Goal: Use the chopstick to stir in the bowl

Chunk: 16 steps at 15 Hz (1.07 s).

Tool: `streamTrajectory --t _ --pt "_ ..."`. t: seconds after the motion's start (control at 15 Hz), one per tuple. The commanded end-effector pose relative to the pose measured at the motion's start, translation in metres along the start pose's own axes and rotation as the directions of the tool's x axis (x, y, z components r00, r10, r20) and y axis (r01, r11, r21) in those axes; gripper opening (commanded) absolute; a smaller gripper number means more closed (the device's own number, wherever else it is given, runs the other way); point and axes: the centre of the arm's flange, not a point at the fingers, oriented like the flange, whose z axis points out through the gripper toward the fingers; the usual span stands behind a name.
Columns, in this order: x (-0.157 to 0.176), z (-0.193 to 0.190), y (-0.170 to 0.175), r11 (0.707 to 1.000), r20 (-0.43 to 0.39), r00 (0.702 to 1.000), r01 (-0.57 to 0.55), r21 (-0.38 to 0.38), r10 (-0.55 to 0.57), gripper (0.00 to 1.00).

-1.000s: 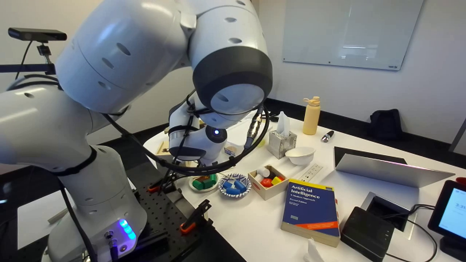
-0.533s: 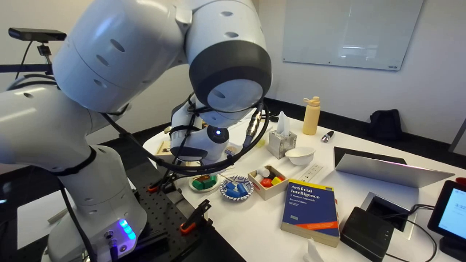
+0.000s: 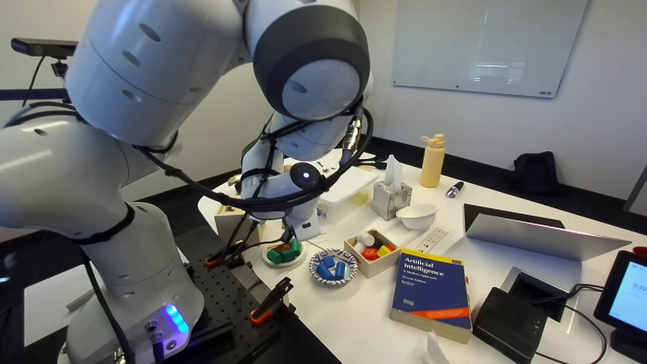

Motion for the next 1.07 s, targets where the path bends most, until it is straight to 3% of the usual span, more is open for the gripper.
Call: streamTrajectory --t 0.0,0.27,0.6,1.0 --pt "-0.062 0.0 0.026 0.998 0.036 0.998 0.048 0.04 -0.049 0.01" --pt "-0.077 0.014 0.022 0.992 0.141 0.983 0.105 0.077 -0.115 0.01" --pt "-0.109 0.028 0.039 0.994 0.225 0.97 0.073 0.083 -0.09 0.01" --pt "-0.107 0.015 0.047 1.0 0.116 0.993 -0.006 -0.005 0.007 0.01"
